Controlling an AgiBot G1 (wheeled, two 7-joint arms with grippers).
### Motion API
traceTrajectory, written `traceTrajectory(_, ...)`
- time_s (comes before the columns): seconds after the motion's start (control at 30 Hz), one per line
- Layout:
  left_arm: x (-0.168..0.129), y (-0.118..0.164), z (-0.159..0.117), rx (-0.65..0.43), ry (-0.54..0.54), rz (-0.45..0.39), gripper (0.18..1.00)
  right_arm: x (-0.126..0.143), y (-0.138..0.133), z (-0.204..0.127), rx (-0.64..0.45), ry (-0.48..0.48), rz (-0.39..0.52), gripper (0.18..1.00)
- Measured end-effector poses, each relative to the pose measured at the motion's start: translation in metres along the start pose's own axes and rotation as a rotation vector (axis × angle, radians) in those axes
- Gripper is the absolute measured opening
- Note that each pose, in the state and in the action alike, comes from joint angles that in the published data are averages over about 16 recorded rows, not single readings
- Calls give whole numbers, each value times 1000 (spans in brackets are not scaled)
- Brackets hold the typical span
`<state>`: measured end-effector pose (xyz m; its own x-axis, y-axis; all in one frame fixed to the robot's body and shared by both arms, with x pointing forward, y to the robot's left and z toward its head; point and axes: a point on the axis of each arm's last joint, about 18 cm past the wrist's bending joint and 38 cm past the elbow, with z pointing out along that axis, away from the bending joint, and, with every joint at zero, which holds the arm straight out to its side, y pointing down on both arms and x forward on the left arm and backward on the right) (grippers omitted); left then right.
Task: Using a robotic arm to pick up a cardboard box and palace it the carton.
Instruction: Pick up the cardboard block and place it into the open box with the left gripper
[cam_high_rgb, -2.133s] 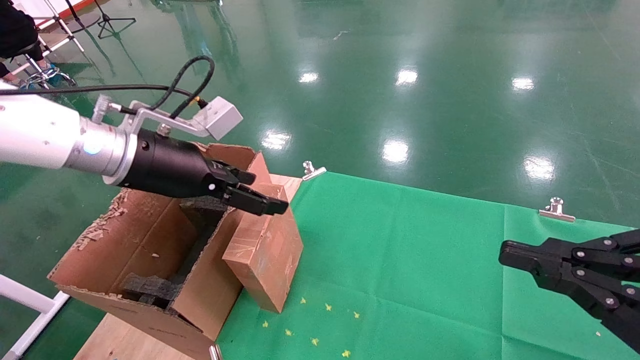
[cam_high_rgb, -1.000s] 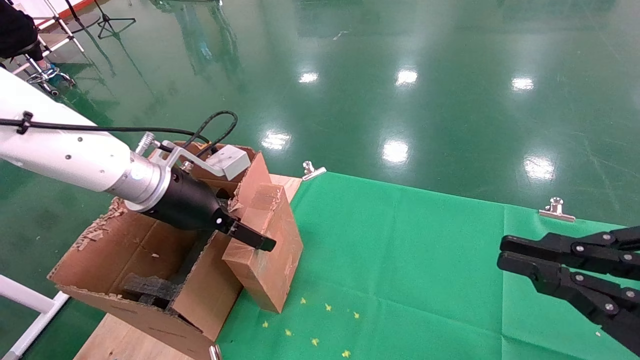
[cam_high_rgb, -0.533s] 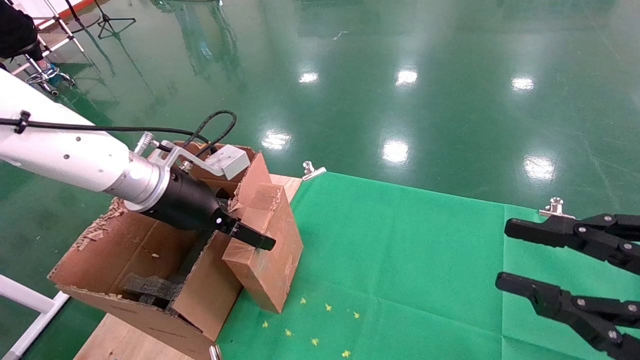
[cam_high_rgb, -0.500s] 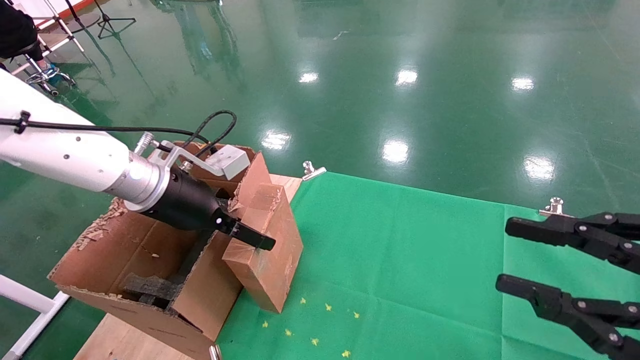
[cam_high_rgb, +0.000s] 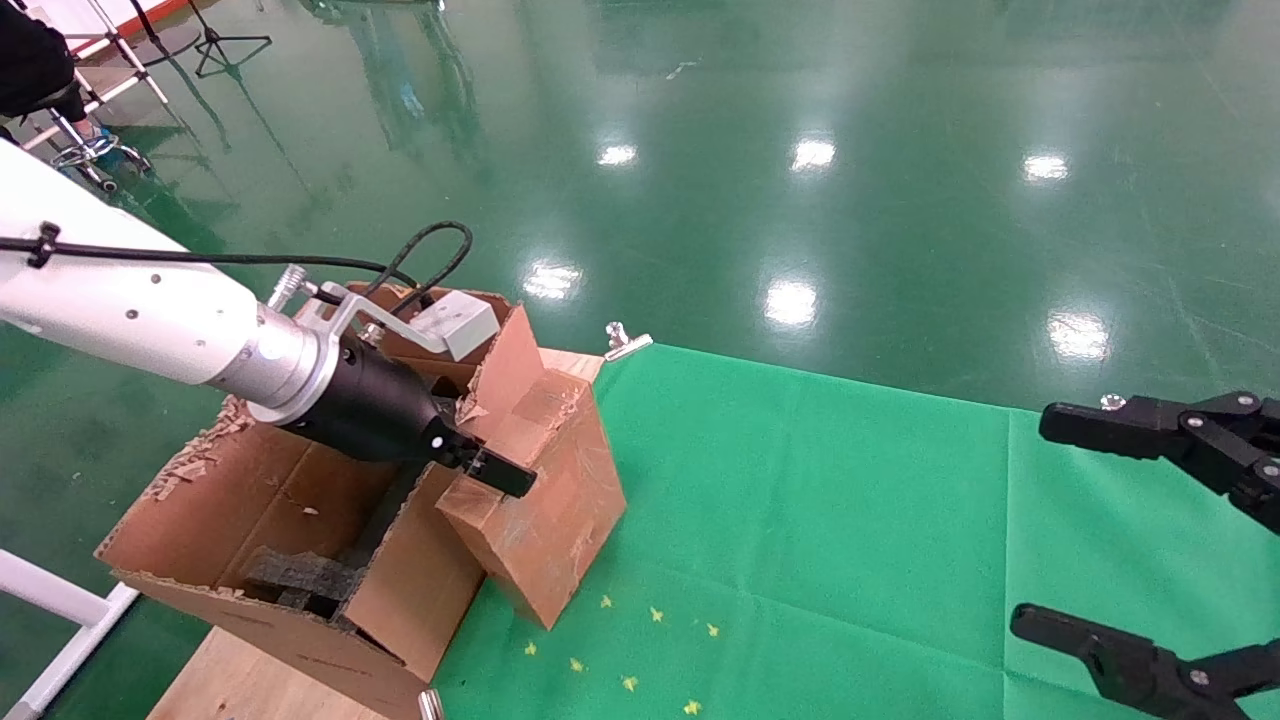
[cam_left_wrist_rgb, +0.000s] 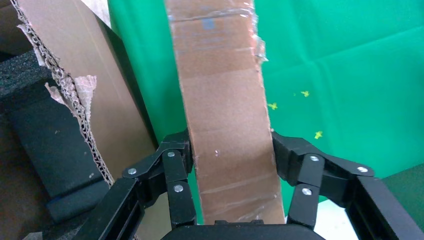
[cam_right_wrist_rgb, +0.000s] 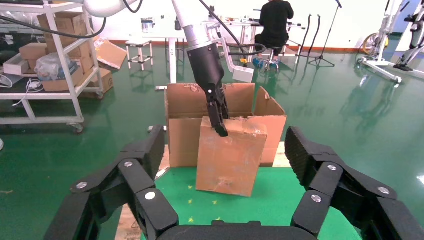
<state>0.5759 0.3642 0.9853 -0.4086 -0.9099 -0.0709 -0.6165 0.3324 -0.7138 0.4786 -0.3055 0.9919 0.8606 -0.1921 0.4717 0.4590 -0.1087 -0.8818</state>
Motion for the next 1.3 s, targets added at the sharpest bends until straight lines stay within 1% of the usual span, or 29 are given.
traceTrajectory(0.1,-1,-1,-1,4,0,-4,504,0,0,0,0,0,0,832)
traceTrajectory(0.2,-2,-4,-5,26,4,-19,437,0,0,0,0,0,0,874)
traceTrajectory(0.3,-5,-12,-14,70,14,-44,385,0,0,0,0,0,0,922)
traceTrajectory(0.37,-7,-19,-23,111,23,-63,348,0,0,0,0,0,0,938)
traceTrajectory(0.5,-15,-37,-49,220,41,-102,312,0,0,0,0,0,0,972)
traceTrajectory(0.63,-30,-57,-87,355,47,-141,287,0,0,0,0,0,0,988)
traceTrajectory(0.73,-45,-67,-116,444,22,-157,278,0,0,0,0,0,0,996)
traceTrajectory(0.83,-65,-70,-140,506,-34,-162,273,0,0,0,0,0,0,999)
traceTrajectory(0.93,-86,-66,-158,538,-105,-166,269,0,0,0,0,0,0,1001)
traceTrajectory(1.07,-116,-50,-170,529,-210,-170,265,0,0,0,0,0,0,1001)
traceTrajectory(1.2,-141,-26,-170,480,-296,-175,259,0,0,0,0,0,0,1001)
traceTrajectory(1.3,-156,-6,-164,434,-335,-186,255,0,0,0,0,0,0,1001)
